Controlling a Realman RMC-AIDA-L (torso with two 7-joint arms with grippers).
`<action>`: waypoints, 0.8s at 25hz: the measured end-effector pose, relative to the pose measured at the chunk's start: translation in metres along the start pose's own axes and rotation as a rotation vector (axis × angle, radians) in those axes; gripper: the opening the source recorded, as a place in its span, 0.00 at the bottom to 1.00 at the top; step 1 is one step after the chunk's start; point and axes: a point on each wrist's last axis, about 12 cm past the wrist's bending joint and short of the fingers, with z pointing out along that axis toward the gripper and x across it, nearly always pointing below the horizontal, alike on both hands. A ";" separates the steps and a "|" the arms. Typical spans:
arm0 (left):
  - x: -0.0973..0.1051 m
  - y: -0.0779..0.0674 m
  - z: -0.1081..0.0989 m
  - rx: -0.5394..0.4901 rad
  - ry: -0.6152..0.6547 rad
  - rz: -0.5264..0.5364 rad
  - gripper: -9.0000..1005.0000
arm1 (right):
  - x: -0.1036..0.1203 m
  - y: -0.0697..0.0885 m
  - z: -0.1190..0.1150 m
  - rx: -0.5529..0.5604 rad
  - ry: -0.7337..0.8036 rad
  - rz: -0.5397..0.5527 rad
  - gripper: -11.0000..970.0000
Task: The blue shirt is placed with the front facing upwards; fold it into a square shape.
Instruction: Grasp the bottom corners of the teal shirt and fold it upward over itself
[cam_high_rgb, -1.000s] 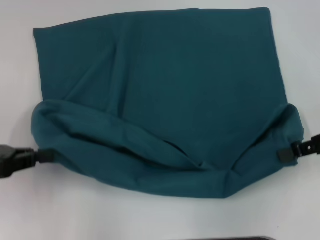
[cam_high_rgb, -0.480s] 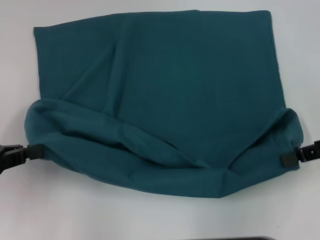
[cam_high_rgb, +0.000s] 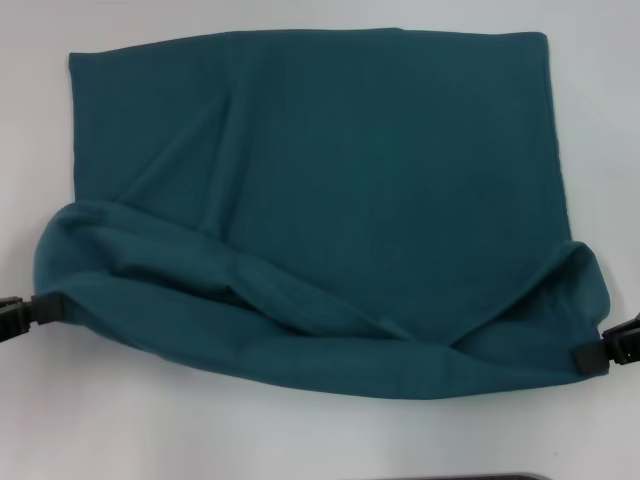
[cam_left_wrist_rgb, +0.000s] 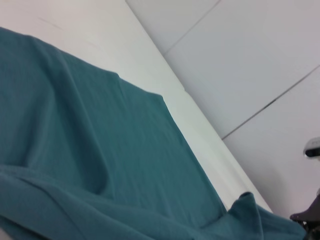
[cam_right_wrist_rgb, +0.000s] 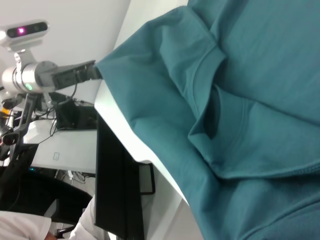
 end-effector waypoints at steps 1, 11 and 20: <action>0.001 0.000 -0.002 0.000 -0.016 0.000 0.02 | 0.000 0.000 0.000 -0.004 0.002 -0.003 0.05; -0.002 0.000 -0.011 -0.004 -0.088 0.025 0.01 | -0.009 0.004 -0.008 -0.031 -0.074 -0.081 0.05; -0.011 0.000 -0.018 -0.003 -0.136 0.057 0.02 | -0.019 0.011 -0.017 -0.059 -0.141 -0.134 0.05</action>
